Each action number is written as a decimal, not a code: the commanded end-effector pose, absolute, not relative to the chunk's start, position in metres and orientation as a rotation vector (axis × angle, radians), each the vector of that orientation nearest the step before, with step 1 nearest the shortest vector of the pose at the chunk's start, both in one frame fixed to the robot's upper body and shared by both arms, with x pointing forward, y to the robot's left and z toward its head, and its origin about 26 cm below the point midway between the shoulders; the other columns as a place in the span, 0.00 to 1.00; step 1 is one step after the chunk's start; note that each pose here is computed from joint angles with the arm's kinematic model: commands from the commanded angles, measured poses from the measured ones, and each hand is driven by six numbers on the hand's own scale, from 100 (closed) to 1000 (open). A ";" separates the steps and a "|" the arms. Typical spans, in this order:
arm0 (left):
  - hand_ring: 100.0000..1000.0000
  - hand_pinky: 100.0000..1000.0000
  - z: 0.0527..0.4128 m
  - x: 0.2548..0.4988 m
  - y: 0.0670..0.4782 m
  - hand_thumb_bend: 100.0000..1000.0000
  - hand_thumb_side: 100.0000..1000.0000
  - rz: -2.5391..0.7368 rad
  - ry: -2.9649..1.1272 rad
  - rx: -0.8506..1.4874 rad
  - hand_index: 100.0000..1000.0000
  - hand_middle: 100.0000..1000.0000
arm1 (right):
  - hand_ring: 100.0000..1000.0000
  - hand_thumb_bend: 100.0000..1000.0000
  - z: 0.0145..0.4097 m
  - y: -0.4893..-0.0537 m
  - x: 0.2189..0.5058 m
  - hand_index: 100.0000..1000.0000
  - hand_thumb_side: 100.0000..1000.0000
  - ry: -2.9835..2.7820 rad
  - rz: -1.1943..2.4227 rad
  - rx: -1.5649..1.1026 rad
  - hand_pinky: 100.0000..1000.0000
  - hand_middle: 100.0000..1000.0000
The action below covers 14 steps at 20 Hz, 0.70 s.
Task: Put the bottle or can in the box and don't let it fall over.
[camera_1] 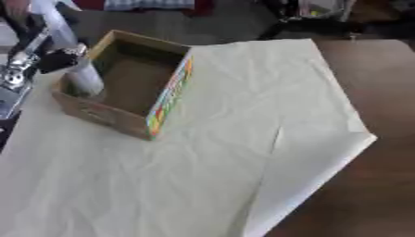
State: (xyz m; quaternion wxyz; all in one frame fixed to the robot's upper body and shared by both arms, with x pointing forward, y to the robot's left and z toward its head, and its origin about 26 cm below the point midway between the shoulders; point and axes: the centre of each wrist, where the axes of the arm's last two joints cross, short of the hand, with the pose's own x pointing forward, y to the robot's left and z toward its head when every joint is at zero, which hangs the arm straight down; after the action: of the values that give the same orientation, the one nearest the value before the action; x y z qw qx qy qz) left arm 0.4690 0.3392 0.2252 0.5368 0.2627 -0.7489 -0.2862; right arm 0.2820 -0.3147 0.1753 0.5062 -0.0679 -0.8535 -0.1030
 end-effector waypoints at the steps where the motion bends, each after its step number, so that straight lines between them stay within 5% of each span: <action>1: 1.00 1.00 0.243 0.464 0.351 0.00 0.46 -0.672 -1.814 0.655 0.91 1.00 | 1.00 0.00 0.184 -0.317 0.280 0.72 0.50 -2.085 -0.236 -0.174 0.96 0.95; 4: 1.00 1.00 0.252 0.458 0.354 0.00 0.41 -0.682 -1.847 0.670 0.91 1.00 | 1.00 0.00 0.183 -0.317 0.279 0.72 0.50 -2.084 -0.238 -0.180 0.96 0.95; 8: 1.00 1.00 0.260 0.450 0.357 0.00 0.23 -0.708 -1.859 0.696 0.91 1.00 | 1.00 0.00 0.183 -0.318 0.279 0.72 0.50 -2.081 -0.239 -0.183 0.96 0.95; 14: 1.00 1.00 0.262 0.442 0.361 0.00 0.30 -0.719 -1.847 0.694 0.91 1.00 | 1.00 0.00 0.181 -0.319 0.278 0.72 0.50 -2.079 -0.240 -0.190 0.96 0.95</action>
State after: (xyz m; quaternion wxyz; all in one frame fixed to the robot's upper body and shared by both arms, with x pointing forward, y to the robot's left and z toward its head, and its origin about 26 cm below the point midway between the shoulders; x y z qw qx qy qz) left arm 0.4482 0.3516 0.2410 0.5148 0.2695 -0.7569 -0.2992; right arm 0.2807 -0.3159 0.1728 0.5102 -0.0713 -0.8506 -0.1054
